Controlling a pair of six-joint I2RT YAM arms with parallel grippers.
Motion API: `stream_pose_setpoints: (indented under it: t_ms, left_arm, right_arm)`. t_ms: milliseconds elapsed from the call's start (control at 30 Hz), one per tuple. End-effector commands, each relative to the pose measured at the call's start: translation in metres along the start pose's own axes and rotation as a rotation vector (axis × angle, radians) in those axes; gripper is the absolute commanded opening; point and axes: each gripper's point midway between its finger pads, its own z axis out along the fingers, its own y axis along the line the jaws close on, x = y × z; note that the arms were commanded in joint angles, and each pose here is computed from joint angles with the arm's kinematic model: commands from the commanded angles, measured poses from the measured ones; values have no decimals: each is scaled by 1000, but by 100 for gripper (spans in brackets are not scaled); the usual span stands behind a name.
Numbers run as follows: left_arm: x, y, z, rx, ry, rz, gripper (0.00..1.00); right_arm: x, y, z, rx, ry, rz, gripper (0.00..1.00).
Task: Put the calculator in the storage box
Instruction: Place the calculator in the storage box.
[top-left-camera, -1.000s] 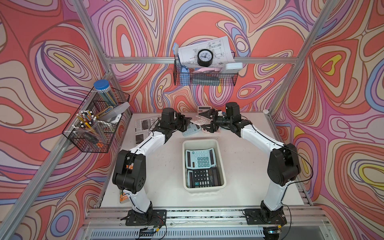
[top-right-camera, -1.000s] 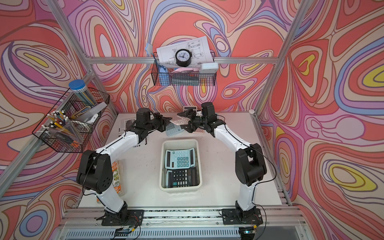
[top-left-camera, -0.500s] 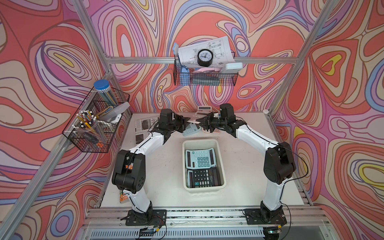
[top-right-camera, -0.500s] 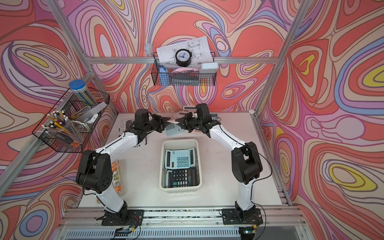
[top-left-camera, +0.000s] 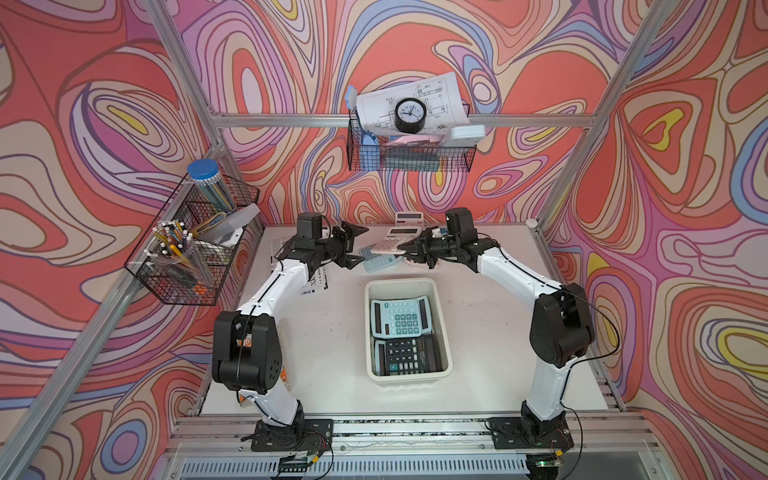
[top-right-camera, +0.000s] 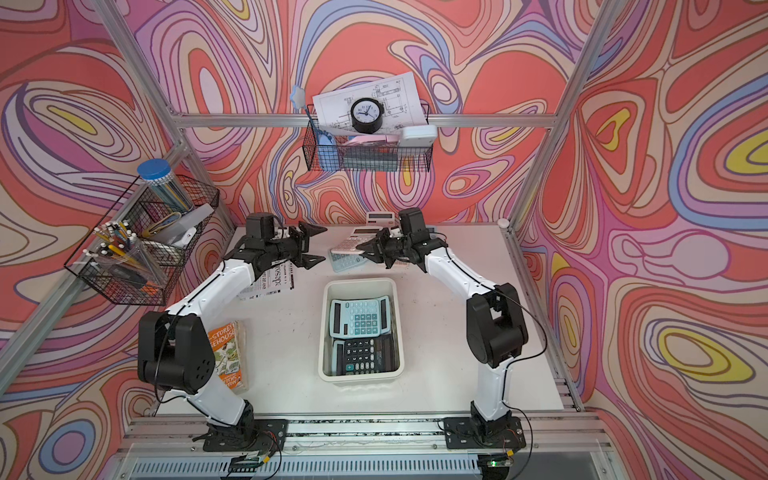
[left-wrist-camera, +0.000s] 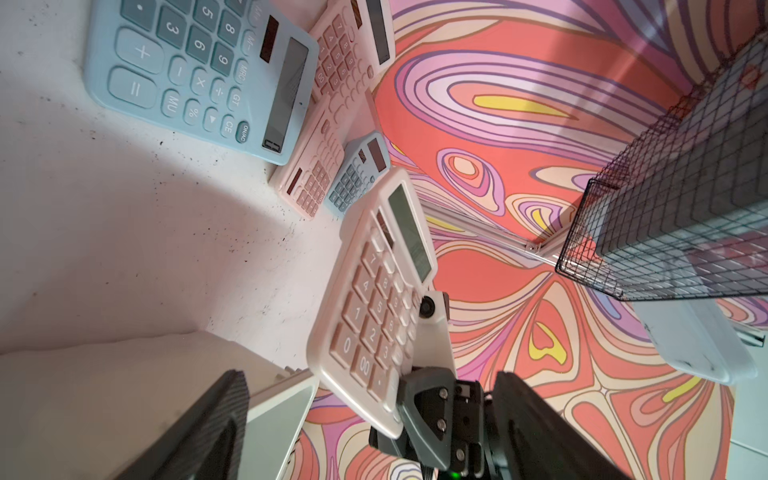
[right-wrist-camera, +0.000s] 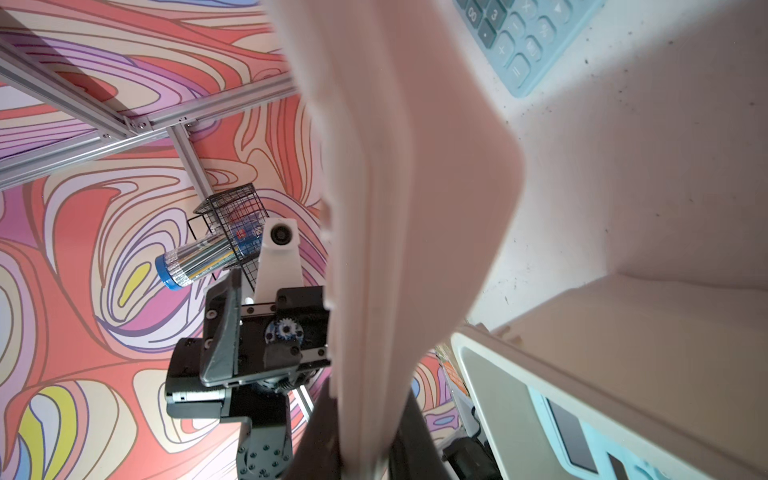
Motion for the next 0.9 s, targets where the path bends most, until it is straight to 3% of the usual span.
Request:
stream_pose_setpoints:
  t_ms: [0, 267, 500, 700, 867]
  left_arm:
    - [32, -1, -14, -57, 154, 167, 87]
    - [47, 11, -8, -29, 281, 239, 85]
    - [65, 24, -1, 10, 399, 308, 78]
    - [70, 26, 4, 42, 439, 308, 66]
    - [68, 23, 16, 71, 471, 288, 45]
  right_arm:
    - [37, 20, -23, -36, 171, -142, 0]
    - [81, 11, -41, -50, 363, -213, 0]
    - [99, 8, -50, -79, 433, -210, 0]
    - [110, 5, -56, -88, 467, -189, 0]
    - [114, -1, -55, -79, 476, -171, 0]
